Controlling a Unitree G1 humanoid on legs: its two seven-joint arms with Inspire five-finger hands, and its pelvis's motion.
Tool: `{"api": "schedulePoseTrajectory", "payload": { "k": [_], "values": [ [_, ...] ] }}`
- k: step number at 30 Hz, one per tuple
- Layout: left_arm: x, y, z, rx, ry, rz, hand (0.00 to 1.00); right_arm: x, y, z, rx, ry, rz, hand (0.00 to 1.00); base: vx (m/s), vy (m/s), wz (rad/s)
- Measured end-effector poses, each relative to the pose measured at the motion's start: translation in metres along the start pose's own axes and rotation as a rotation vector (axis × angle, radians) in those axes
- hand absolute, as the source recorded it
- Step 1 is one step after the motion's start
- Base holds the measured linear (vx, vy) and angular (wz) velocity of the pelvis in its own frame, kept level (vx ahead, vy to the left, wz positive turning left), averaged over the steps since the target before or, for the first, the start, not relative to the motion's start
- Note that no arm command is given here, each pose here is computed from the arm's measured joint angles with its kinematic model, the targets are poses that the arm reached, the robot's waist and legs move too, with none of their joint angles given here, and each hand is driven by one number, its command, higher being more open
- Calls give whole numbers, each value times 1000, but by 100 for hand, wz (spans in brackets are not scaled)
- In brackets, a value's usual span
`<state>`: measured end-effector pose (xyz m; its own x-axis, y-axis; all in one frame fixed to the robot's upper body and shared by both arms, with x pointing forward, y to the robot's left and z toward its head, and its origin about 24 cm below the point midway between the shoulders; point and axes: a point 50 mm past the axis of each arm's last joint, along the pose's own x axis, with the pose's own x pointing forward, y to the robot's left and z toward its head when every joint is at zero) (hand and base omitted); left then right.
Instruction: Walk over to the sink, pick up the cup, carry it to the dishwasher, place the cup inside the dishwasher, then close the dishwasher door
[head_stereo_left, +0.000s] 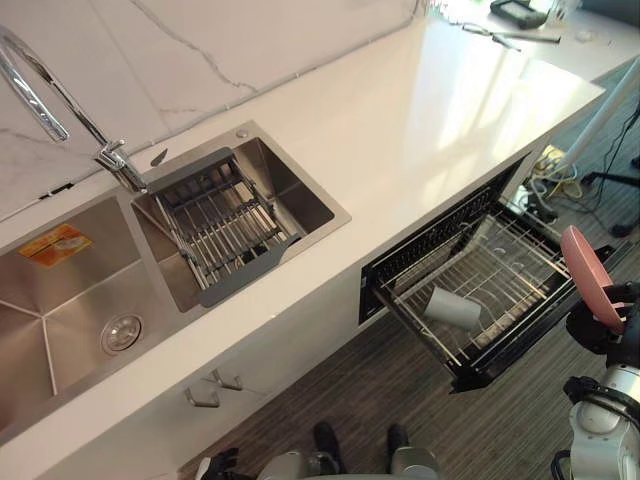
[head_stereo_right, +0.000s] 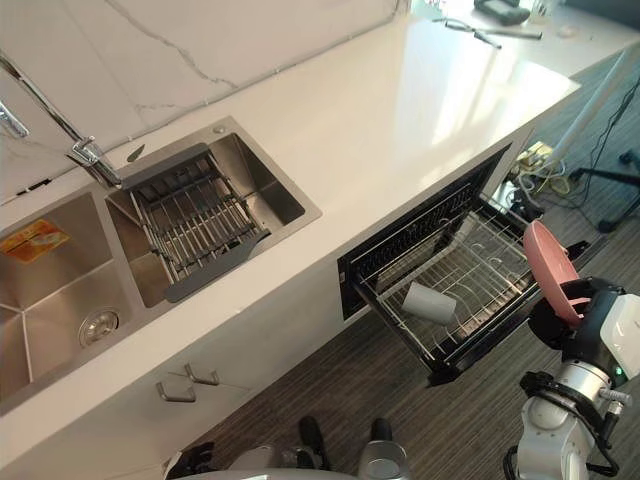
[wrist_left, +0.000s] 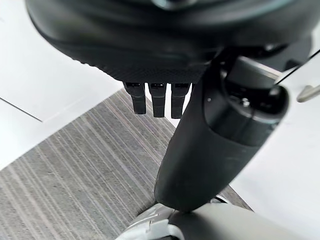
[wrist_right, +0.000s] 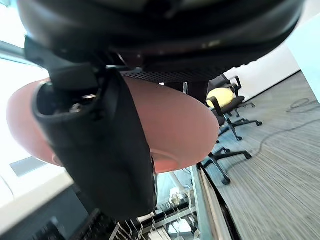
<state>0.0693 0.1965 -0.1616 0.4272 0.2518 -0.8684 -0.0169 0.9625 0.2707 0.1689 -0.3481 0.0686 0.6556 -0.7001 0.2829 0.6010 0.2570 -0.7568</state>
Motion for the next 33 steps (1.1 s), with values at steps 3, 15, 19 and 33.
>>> {"api": "schedulePoseTrajectory", "payload": {
  "k": [3, 15, 19, 33],
  "values": [
    [1, -3, 8, -27, -25, -5, 90, 14, 4, 6, -1, -18, 2, 30, 7, -12, 0],
    [4, 2, 29, -98, -114, 10, 90, 49, 21, 47, 95, -112, 37, 30, 12, -46, 5],
    [5, 4, 39, -119, -153, 13, 90, 61, 29, 56, 99, -129, 78, 30, -24, -14, 5],
    [7, 9, 62, -126, -237, 27, 90, 87, 38, 96, 132, -200, 111, 90, -10, -4, 3]
  ]
}}
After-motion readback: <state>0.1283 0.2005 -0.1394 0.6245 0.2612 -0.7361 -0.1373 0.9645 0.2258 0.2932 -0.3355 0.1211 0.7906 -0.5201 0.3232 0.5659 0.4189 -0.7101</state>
